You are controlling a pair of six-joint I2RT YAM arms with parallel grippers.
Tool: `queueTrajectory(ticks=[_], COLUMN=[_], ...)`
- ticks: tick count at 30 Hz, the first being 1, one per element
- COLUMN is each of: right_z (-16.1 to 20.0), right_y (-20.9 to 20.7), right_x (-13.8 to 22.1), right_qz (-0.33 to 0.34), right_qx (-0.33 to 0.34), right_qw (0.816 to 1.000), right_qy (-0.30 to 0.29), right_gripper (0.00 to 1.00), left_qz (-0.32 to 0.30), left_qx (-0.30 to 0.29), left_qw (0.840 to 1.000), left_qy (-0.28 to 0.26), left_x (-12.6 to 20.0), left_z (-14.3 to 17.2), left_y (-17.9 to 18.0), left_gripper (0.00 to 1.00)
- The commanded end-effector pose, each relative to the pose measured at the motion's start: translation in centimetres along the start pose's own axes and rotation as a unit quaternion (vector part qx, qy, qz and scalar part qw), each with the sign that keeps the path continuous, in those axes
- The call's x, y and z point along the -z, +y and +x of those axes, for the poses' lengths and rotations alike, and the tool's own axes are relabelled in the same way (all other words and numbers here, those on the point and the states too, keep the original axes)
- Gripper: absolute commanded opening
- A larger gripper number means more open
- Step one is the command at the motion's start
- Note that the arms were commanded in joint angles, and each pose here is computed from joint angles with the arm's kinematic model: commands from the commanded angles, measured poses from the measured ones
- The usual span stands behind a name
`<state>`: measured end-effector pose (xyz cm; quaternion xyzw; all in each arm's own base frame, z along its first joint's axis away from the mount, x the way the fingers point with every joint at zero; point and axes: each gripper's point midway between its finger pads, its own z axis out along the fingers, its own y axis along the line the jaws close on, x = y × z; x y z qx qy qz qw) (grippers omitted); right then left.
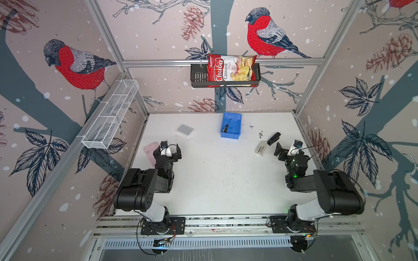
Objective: Put the screwdriver in the bin
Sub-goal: Reset both arms
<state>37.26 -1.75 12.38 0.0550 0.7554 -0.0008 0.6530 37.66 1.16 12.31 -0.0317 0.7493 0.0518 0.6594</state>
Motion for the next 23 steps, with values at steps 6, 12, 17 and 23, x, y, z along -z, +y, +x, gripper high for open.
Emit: queueTrajectory(ticks=[6,12,17,23], right_z=[-0.03,0.0,-0.05,-0.06], right_y=[0.26,0.28,0.31,0.35], right_x=[-0.17,-0.17,-0.16,-0.17], right_qz=[-0.002,-0.003,-0.002,0.005], right_qx=[0.001,0.001,0.002,0.006], right_qw=[1.0,1.0,1.0,1.0], right_qy=[0.002,0.002,0.001,0.001], right_gripper=[1.0,1.0,1.0,1.0], left_qz=[0.0,-0.001,0.0,-0.001], left_qx=[0.007,0.006,0.006,0.006], left_qw=[1.0,1.0,1.0,1.0], left_qy=[-0.012,-0.012,-0.009,-0.012], left_x=[-0.01,-0.08,-0.17,-0.01], left_z=[-0.6,-0.63,-0.49,-0.6], left_y=[0.0,-0.06,-0.07,-0.02], left_gripper=[0.99,0.99,0.99,0.99])
